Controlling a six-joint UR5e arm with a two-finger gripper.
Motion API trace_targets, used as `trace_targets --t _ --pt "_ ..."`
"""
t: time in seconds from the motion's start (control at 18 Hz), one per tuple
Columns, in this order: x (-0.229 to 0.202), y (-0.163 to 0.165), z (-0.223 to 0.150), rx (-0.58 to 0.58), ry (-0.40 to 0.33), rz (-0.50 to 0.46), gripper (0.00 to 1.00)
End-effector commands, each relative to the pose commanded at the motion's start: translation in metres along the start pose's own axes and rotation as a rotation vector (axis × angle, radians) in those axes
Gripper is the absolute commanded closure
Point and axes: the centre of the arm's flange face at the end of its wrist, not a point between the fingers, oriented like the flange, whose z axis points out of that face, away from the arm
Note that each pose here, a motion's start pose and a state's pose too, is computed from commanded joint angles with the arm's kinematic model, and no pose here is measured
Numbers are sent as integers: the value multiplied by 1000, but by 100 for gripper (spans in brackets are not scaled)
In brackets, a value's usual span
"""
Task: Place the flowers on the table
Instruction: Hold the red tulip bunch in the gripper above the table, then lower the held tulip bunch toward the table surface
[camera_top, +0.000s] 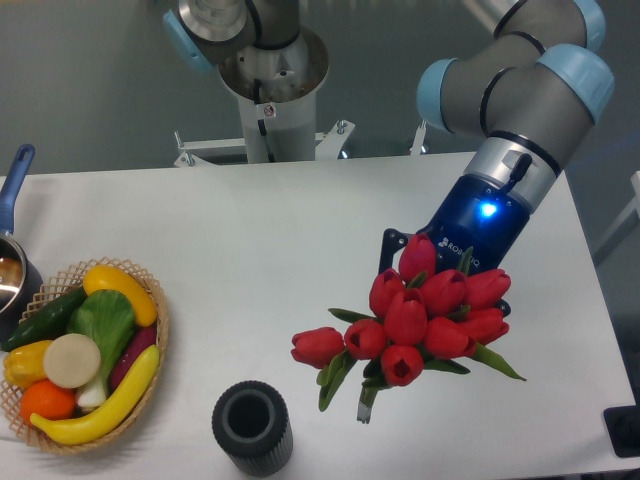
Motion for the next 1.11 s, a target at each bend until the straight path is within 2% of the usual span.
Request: trace_targets --t 0.28,0.5,0.78,1.11 --pt "1 1 1 -3 2 -8 62" --pt "1 4 -12 -9 -21 -19 62" --pt "9 -1 -20 -91 -113 2 62" --pt "11 2 -13 -195 -199 22 63"
